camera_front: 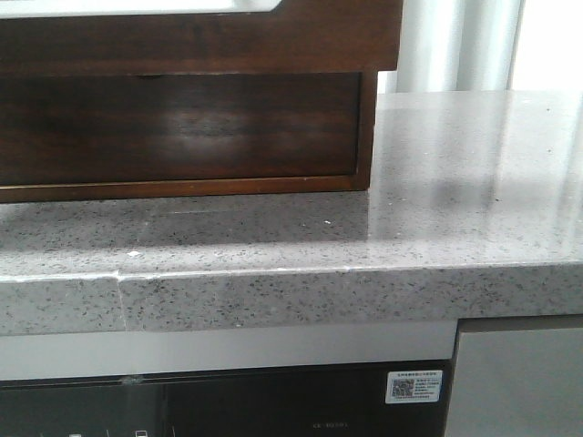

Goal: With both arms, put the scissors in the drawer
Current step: 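Lift the scissors with the right gripper and carry them over the open drawer, then lower the scissors into the drawer and open the right gripper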

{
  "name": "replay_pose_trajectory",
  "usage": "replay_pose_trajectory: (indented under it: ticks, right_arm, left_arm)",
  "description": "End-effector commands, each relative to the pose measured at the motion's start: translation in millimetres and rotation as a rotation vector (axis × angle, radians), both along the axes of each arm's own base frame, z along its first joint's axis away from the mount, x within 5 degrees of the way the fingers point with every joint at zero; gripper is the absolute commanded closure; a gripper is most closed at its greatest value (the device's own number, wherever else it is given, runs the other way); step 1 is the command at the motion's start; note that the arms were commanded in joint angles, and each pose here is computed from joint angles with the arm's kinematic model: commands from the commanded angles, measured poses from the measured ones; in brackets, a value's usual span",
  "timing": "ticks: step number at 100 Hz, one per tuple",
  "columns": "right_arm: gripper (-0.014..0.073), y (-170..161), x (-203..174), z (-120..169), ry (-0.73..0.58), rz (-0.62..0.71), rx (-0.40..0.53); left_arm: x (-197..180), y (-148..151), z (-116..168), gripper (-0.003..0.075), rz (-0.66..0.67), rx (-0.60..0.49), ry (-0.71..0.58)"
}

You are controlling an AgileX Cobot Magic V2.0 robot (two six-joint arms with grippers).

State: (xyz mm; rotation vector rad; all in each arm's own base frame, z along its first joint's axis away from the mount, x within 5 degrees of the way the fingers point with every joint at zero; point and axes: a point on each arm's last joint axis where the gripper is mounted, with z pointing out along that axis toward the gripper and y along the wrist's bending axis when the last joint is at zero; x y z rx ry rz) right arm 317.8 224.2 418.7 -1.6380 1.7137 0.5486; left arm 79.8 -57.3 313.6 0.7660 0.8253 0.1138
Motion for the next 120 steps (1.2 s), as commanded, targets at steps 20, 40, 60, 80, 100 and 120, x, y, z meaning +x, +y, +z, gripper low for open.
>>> replay_pose_trajectory:
  ticks: [20, 40, 60, 80, 100, 120]
  right_arm:
    - [0.0431, -3.1, -2.9, 16.4, -0.031, -0.041, 0.053]
    - [0.0425, -2.7, -1.4, 17.4, -0.034, -0.061, 0.067]
    - [0.0425, -3.2, -2.0, 18.1, -0.021, -0.074, 0.070]
    - [0.0460, -7.8, -10.9, 36.0, -0.033, -0.101, 0.107]
    - [0.0668, -18.7, -30.9, 68.1, -0.095, -0.132, 0.178]
    - [0.0710, -31.1, -54.5, 91.9, -0.113, -0.159, 0.231]
  left_arm:
    - [-3.4, 0.5, 16.4, 0.0350, -0.036, -0.073, -0.053]
    - [-3.4, 0.5, 16.4, 0.0350, -0.036, -0.073, -0.053]
    - [-3.4, 0.5, 16.4, 0.0350, -0.036, -0.073, -0.053]
    - [-4.2, 0.3, 17.2, 0.0350, -0.042, -0.077, -0.064]
    - [-4.5, 0.2, 17.6, 0.0354, -0.044, -0.077, -0.067]
    - [-4.5, 0.1, 17.5, 0.0535, -0.045, -0.075, -0.068]
